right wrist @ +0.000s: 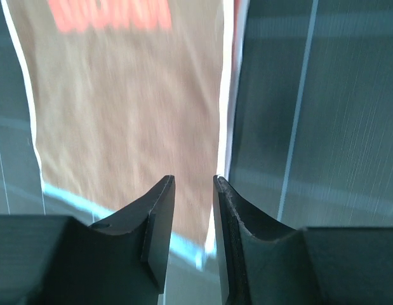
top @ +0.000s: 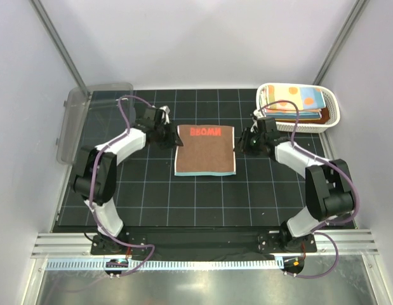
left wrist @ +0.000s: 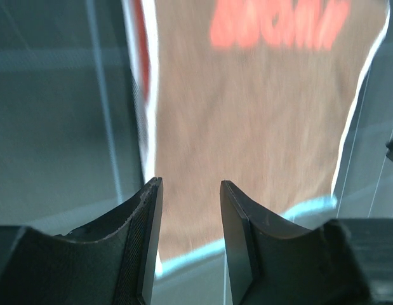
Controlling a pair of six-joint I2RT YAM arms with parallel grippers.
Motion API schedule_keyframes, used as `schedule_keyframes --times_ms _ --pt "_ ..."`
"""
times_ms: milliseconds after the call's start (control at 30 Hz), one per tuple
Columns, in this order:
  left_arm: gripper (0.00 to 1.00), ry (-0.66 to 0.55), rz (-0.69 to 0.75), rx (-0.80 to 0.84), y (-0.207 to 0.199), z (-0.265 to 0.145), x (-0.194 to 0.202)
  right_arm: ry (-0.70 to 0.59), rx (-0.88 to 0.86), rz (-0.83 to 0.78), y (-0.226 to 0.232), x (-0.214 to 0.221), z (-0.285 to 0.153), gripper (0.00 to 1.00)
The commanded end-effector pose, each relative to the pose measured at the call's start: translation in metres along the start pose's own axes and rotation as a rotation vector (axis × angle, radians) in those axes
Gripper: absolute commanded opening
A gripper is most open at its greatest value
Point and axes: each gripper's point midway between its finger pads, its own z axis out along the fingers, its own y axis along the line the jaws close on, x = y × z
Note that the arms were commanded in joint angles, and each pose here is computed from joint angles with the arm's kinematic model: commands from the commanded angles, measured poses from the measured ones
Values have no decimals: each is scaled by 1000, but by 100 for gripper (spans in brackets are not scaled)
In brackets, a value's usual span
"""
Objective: Fold and stack the towels
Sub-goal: Fold the towel
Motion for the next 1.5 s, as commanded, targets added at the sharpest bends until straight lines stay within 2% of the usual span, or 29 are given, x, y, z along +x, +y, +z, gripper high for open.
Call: schedule_keyframes --times_ms 0,33,267,533,767,1400,1467 --pt "45 -88 -5 27 4 6 -56 -149 22 -64 11 -62 10 38" --pt "45 -109 14 49 -1 6 -72 -159 30 -66 10 -68 13 38" --pt "45 -63 74 100 1 47 -93 -183 51 -55 2 -109 49 38" --pt "43 -47 61 84 18 80 -108 -173 57 -41 -7 -125 84 38" --pt "41 -62 66 112 21 85 -121 -167 17 -17 -4 -125 100 37" --pt "33 -25 31 182 12 87 -110 -162 -13 45 2 -126 104 32" --pt "32 -25 30 186 11 87 -110 -191 -31 33 6 -134 104 32"
